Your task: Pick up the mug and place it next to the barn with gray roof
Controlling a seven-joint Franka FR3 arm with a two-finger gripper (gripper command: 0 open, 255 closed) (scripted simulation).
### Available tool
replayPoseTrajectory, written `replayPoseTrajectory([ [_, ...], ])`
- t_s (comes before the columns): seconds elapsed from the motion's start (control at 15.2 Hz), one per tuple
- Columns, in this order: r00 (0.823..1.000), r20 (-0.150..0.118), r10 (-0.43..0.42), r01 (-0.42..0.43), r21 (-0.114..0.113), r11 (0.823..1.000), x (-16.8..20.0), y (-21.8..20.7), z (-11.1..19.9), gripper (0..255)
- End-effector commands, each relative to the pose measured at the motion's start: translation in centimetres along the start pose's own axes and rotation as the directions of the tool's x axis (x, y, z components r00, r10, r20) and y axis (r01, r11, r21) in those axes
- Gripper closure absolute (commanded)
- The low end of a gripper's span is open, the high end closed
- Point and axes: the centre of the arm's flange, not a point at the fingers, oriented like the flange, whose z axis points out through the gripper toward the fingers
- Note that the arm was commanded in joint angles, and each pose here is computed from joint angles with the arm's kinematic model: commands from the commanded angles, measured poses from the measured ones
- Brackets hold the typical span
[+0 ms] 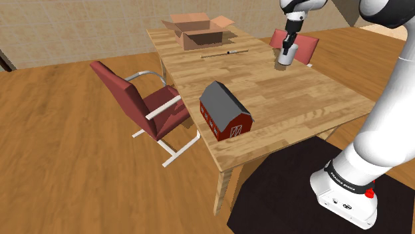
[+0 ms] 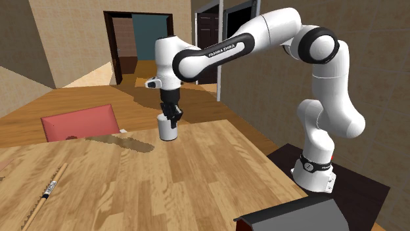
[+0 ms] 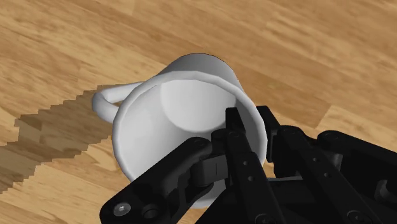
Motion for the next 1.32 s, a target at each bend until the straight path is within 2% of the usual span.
replayPoseTrajectory([
  [0.0,1.0,0.0,0.0,0.0,0.0,1.0,0.0,0.0,-1.2,255],
  [1.25,1.0,0.0,0.0,0.0,0.0,1.0,-0.4,0.8,-11.1,255],
])
